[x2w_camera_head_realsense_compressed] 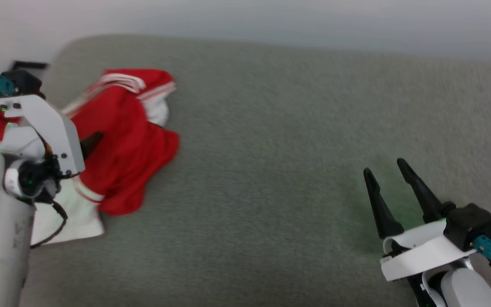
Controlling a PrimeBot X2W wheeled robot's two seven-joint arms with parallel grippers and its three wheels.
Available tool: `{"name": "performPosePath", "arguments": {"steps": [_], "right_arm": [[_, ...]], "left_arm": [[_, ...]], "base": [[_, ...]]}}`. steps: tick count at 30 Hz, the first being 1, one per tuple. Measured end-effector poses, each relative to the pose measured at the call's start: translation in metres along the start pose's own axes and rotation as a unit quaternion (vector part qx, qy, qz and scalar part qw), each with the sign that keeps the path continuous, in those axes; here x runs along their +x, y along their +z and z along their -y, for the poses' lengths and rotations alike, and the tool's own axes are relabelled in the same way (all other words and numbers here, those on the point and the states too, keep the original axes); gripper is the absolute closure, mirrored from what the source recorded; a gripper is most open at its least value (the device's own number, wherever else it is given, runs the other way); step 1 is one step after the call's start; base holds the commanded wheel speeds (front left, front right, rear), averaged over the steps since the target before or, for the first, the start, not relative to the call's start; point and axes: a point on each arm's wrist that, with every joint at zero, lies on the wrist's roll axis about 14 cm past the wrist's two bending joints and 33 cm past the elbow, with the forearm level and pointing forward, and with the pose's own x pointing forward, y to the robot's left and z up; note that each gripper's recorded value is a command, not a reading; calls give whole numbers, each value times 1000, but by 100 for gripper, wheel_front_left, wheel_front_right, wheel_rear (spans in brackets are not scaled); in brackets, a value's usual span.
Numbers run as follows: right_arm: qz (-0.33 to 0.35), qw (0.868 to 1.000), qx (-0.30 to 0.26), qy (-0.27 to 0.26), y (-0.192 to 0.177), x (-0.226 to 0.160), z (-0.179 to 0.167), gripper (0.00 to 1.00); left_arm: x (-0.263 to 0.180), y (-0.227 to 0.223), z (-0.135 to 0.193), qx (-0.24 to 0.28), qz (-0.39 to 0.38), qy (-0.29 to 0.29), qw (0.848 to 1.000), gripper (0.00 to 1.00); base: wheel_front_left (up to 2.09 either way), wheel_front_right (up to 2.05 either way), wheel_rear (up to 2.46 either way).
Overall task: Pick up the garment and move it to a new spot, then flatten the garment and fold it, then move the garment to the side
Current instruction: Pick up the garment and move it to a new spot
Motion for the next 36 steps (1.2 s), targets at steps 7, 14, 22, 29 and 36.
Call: {"name": "performPosePath", "arguments": {"steps": [7, 14, 22, 29, 36], "right_arm": [[-20, 999, 8, -37, -22, -2, 32, 0], [-40, 997, 10, -73, -39, -12, 57, 0], [-43, 995, 7, -90, -39, -20, 66, 0], [-42, 995, 12, -87, -31, -31, 55, 0], [-29, 996, 13, -78, -14, -44, 36, 0]], "left_arm": [[53, -48, 0, -15, -158, 32, 987, 0], [92, -78, 10, -14, -224, 35, 974, 0], [102, -75, 14, -1, -224, 39, 974, 100], [78, -37, 5, 27, -148, 47, 987, 100], [21, 49, 7, 79, 4, 46, 996, 100]], "base": [[0, 0, 0], [0, 0, 0], [0, 0, 0], [0, 0, 0], [0, 0, 0]]}}
